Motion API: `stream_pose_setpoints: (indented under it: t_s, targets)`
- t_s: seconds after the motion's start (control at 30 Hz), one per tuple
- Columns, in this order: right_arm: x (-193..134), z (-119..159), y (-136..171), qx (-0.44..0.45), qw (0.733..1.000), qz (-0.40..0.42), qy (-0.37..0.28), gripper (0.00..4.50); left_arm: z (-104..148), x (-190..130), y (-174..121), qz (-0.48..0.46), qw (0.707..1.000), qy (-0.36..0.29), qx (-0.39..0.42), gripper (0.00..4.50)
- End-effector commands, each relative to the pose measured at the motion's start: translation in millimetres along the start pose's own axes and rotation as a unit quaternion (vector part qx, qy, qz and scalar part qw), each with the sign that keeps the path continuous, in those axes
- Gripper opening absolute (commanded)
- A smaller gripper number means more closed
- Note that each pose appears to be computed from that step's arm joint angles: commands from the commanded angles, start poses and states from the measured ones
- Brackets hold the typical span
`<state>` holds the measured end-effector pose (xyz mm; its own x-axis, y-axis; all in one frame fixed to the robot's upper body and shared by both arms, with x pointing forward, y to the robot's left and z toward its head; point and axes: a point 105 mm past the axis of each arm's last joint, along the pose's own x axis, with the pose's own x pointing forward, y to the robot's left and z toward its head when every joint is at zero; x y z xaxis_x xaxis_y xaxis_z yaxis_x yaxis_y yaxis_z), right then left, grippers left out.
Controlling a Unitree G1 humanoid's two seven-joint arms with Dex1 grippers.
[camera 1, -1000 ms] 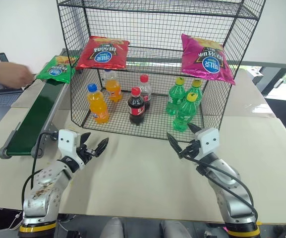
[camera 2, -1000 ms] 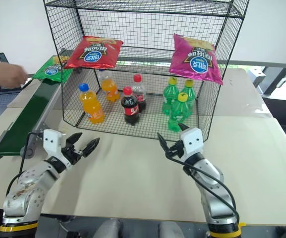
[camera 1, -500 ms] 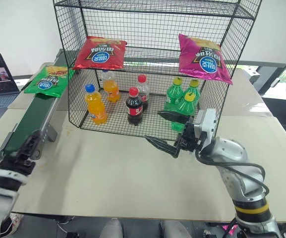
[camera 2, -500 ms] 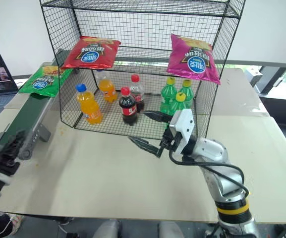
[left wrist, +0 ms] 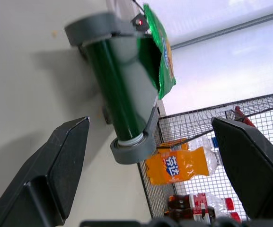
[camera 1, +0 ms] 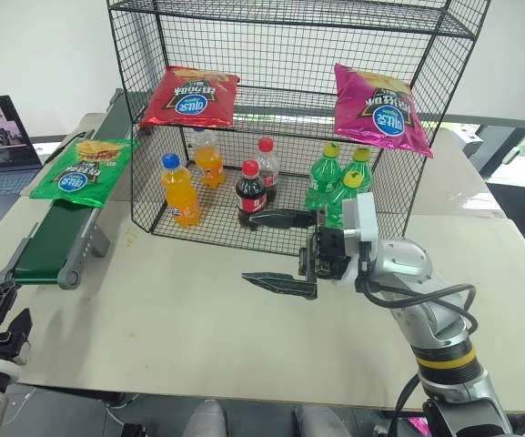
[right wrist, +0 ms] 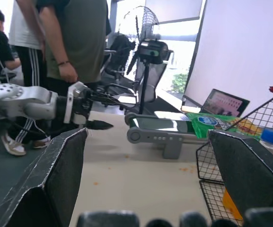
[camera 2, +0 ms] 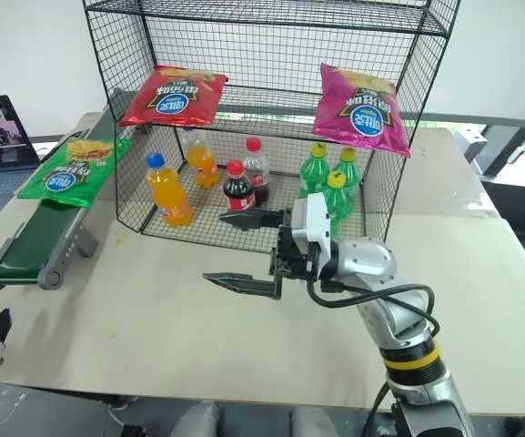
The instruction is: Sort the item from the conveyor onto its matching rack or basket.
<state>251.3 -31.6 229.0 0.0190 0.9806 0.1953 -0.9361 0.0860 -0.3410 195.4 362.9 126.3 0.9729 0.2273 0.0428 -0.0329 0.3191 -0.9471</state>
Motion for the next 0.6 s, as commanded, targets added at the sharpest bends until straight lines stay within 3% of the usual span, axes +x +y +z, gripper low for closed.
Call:
stream_pose_setpoints:
  t_s: [0.03, 0.6]
  targets:
    - [1, 13, 0, -0.034, 0.999, 0.012, -0.018, 4.50, 6, 4, -8, -0.017, 1.000, -0.010, 0.007, 4.38]
    - [1, 17, 1, -0.057, 0.998, 0.006, -0.020, 4.50, 19, 13, -5, -0.017, 1.000, -0.017, 0.013, 4.38]
